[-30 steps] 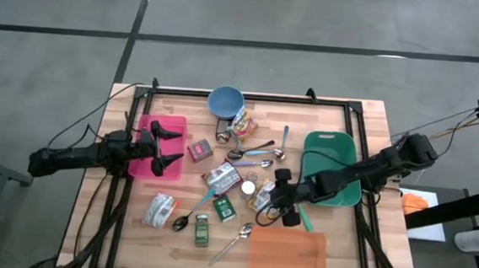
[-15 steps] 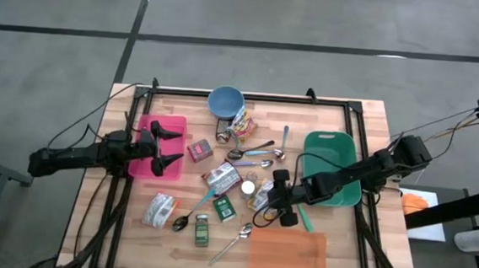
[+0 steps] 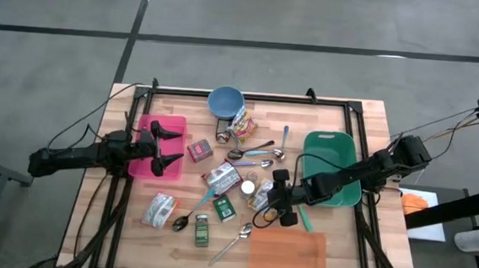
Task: Pick & Place Food Item
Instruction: Put the yellow noodle pack into the orange bin
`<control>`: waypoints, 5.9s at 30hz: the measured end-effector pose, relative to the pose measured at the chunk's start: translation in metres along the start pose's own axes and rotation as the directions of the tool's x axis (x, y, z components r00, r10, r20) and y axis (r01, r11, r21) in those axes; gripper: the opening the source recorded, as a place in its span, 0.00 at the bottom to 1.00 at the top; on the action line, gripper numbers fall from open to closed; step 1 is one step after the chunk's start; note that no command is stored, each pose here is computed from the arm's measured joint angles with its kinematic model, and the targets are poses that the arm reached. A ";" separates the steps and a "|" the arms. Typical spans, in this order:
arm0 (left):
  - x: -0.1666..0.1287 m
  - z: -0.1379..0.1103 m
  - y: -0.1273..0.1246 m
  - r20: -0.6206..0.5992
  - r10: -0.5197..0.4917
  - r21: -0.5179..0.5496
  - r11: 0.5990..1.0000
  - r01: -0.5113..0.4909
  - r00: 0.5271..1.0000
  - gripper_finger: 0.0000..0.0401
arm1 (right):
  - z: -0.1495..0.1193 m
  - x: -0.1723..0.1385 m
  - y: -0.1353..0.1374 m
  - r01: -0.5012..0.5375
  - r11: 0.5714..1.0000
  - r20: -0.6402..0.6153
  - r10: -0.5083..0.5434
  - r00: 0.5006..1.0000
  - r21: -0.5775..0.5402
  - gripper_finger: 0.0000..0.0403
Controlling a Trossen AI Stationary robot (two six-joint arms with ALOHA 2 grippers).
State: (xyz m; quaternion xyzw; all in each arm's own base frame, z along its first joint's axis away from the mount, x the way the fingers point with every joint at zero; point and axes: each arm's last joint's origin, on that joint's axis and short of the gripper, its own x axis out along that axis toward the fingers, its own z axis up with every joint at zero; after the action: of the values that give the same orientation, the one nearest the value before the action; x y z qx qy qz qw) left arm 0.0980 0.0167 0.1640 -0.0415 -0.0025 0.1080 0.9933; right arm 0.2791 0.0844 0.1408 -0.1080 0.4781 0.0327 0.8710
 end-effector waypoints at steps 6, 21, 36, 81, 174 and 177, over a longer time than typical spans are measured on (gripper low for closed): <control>0.000 0.000 0.000 0.000 0.001 0.000 1.000 -0.001 1.000 0.93 | 0.001 -0.003 -0.001 0.000 1.000 0.011 0.000 1.000 0.002 0.28; 0.000 0.000 0.000 0.000 0.000 0.000 1.000 0.000 1.000 0.93 | 0.002 -0.005 -0.001 -0.005 1.000 0.030 0.005 1.000 0.010 0.02; 0.000 0.000 0.000 0.000 0.000 0.000 1.000 0.000 1.000 0.93 | 0.008 -0.009 -0.002 -0.004 1.000 0.038 0.004 0.999 0.010 0.02; 0.000 0.000 0.000 0.000 0.000 0.000 1.000 0.000 1.000 0.93 | 0.087 -0.127 0.050 -0.030 0.987 -0.077 0.043 0.996 0.155 0.02; 0.000 0.000 0.000 0.000 0.000 0.000 1.000 0.000 1.000 0.93 | 0.027 -0.070 0.179 0.067 0.651 -0.093 0.006 0.996 0.756 0.25; 0.000 0.000 0.000 0.000 0.000 0.000 1.000 0.000 1.000 0.93 | 0.027 -0.070 0.179 0.073 0.654 -0.087 -0.011 0.996 0.753 0.32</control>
State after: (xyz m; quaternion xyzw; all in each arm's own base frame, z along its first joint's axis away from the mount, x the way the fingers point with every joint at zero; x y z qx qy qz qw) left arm 0.0980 0.0167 0.1640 -0.0415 -0.0025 0.1081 0.9933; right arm 0.2349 0.2675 0.1857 0.2513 0.4781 -0.1931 0.8191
